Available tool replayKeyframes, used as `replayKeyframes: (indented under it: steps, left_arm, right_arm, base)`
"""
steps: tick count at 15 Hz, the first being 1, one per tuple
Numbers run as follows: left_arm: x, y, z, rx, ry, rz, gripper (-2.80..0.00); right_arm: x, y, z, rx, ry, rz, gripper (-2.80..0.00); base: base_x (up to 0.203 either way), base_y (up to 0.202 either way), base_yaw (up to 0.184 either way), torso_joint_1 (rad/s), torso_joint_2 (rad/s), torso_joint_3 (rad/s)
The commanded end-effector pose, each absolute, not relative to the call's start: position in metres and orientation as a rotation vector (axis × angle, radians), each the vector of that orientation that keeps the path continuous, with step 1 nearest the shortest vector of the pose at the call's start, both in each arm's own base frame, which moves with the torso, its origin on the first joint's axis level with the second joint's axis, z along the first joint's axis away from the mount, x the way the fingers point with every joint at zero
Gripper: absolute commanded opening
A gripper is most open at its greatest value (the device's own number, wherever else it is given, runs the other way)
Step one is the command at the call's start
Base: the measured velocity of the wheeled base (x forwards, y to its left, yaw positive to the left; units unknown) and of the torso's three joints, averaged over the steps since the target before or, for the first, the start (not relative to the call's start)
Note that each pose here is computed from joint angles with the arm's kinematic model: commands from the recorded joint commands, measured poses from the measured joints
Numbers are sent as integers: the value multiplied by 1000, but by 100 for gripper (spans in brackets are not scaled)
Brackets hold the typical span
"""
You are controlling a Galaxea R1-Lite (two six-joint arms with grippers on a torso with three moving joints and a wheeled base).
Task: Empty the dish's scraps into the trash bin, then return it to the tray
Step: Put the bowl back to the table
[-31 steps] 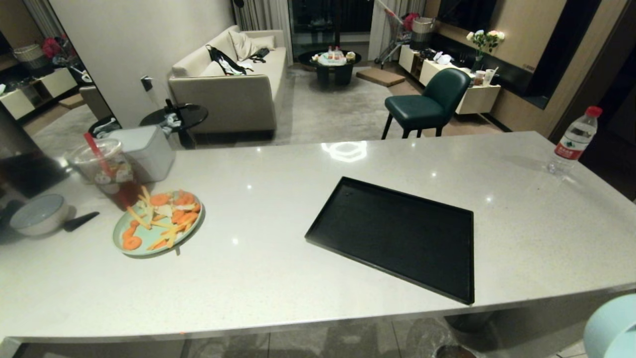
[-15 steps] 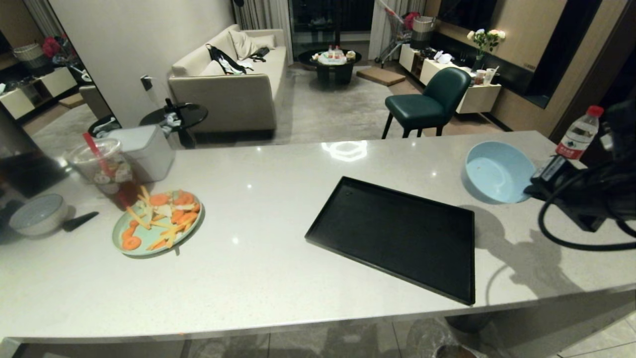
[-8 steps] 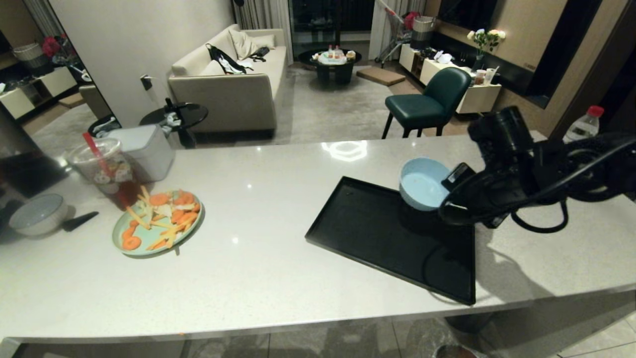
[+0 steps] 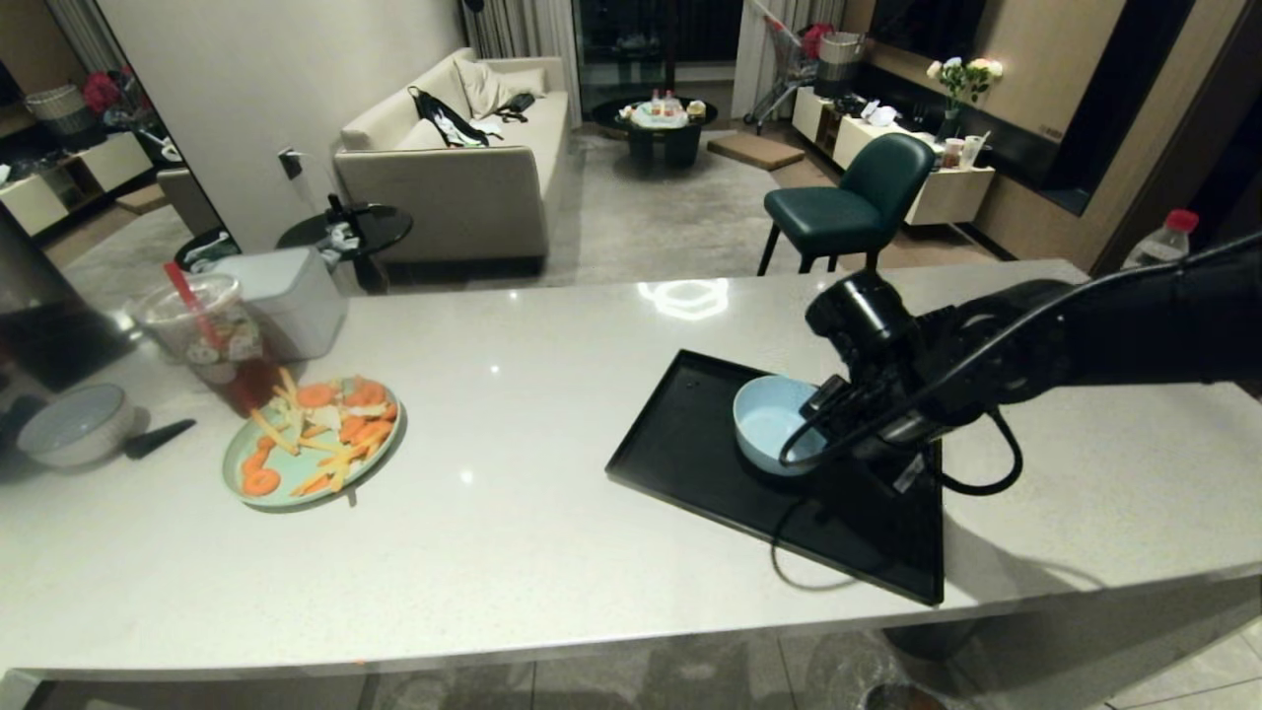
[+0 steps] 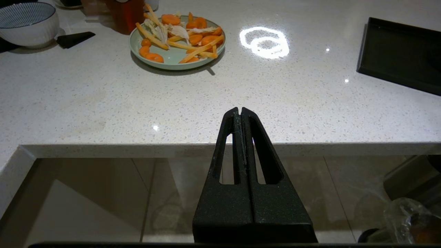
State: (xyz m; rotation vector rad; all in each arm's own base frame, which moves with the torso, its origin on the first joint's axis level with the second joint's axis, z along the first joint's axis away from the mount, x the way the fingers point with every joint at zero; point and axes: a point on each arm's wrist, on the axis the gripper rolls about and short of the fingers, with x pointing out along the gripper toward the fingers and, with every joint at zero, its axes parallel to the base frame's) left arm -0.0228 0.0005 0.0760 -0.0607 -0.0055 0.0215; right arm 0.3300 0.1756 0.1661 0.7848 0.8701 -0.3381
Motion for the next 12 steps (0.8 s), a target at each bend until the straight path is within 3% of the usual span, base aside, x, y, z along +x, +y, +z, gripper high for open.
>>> replayKeyframes:
  steps: [1,7,8,12]
  left_arm:
    - [-23,1,76,-61,-5,22,-280]
    - [-23,1,76,-61,-5,23,-280]
    - [-23,1,76,-61,-5,22,-280]
    - [-23,1,76,-61,-5,21,-280]
  right_arm:
    - [335,182,155,785,883,-352,-280]
    - [335,182,149,773,896,-363,-280]
    - [335,182,147,768,902,-369,0]
    - [334,182,149,764,898,-371,0]
  base:
    - [0,0,0,0,0,0]
    - [0,0,0,0,0,0]
    - [0,0,0,0,0,0]
    - [0,0,0,0,0,0]
